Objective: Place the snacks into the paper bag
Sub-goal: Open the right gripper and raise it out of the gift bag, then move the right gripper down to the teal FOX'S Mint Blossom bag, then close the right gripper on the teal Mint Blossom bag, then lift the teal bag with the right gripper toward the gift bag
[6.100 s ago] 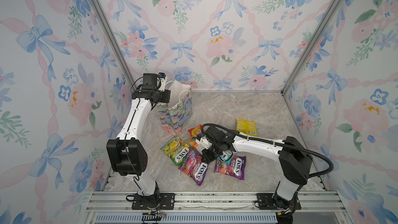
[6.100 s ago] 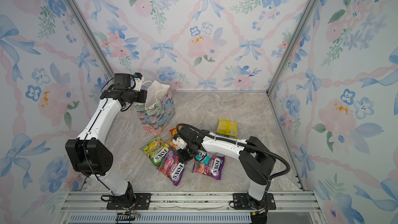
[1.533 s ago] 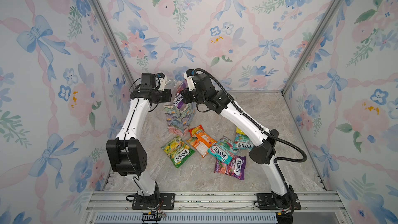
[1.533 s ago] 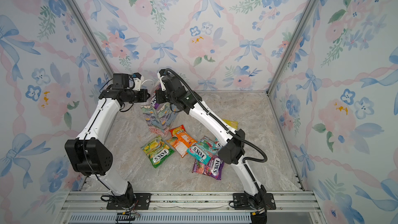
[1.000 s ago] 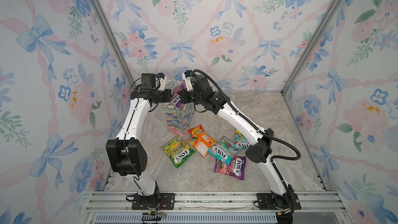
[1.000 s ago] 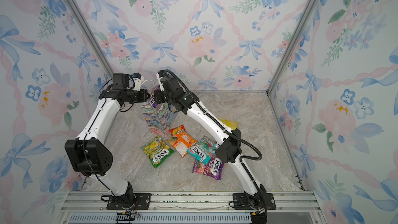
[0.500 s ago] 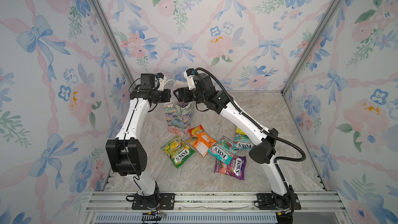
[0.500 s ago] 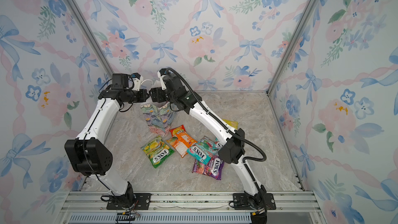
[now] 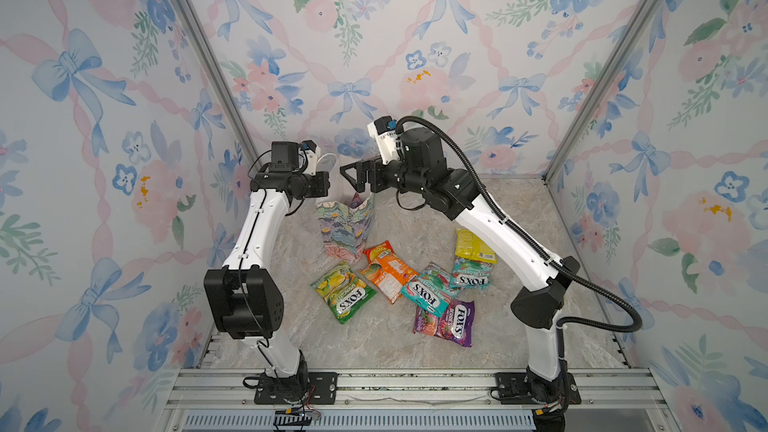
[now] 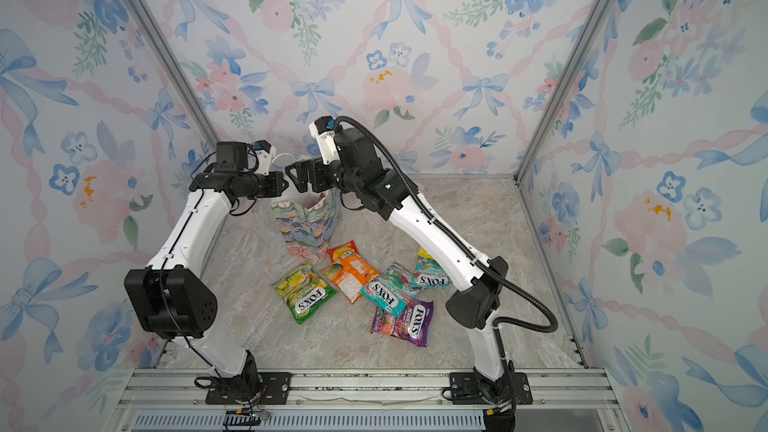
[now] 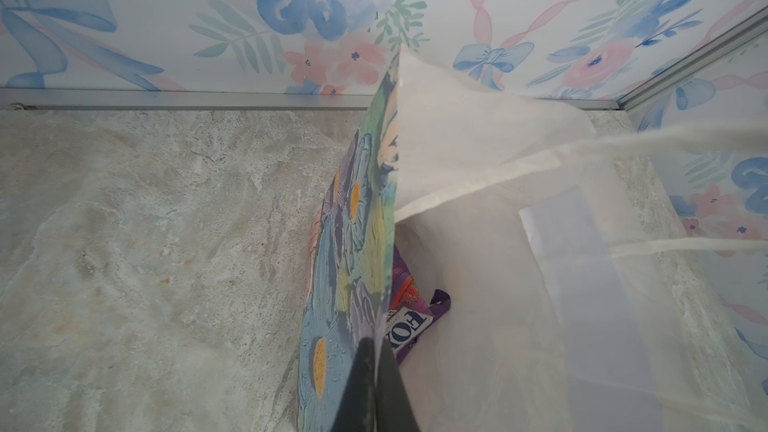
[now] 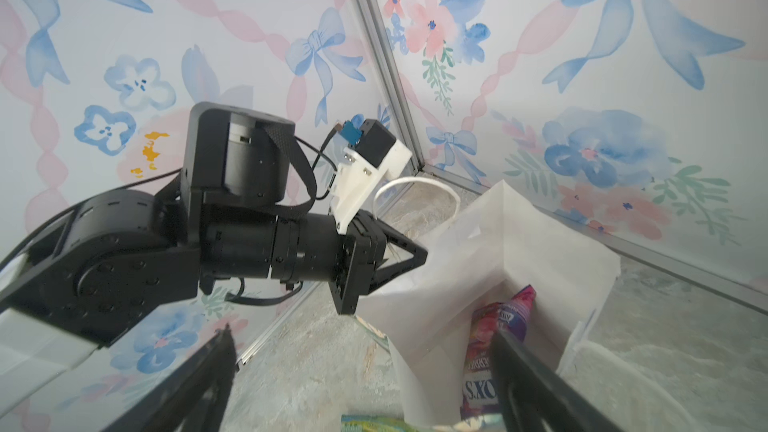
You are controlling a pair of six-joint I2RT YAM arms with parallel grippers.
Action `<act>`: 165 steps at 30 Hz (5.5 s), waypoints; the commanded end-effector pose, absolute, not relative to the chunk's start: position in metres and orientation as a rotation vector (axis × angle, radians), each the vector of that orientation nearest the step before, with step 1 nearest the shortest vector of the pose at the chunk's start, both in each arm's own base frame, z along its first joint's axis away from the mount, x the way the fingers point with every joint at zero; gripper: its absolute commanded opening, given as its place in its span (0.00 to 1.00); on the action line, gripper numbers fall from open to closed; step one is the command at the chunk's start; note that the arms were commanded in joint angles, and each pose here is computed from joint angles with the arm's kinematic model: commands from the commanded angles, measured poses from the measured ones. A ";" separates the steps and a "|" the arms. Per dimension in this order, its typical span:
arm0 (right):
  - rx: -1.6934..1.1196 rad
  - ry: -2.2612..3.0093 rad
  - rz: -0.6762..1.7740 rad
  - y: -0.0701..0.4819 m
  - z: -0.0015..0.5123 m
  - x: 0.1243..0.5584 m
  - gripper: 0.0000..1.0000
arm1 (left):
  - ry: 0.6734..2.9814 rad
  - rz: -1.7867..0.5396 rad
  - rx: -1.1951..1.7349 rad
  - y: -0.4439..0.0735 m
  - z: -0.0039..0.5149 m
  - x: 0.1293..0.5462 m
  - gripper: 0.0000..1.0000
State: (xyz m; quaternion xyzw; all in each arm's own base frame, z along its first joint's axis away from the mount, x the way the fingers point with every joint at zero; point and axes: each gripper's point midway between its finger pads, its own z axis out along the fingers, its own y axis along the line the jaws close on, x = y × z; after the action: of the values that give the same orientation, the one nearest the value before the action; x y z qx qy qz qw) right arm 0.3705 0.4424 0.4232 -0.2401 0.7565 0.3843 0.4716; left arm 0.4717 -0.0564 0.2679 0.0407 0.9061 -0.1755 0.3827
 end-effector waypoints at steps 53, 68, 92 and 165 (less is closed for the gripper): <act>0.306 2.691 0.759 0.208 0.066 0.235 0.93 | 2.328 -0.413 0.070 -0.047 0.264 0.470 0.00; 0.364 2.720 0.793 0.218 0.043 0.241 0.92 | 2.330 -0.423 0.071 -0.048 0.263 0.470 0.00; 0.326 2.664 0.930 0.253 0.045 0.274 0.47 | 2.336 -0.417 0.071 -0.048 0.260 0.472 0.00; -0.289 2.109 0.648 0.263 0.341 0.405 0.00 | 2.335 -0.440 0.083 -0.052 0.260 0.470 0.00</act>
State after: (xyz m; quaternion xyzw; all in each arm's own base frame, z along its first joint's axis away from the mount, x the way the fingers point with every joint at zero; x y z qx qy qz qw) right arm 0.3895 0.2715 0.3143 -0.1141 0.8641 0.2706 0.4086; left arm 0.4730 -0.0501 0.2668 0.0335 0.9081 -0.1629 0.3843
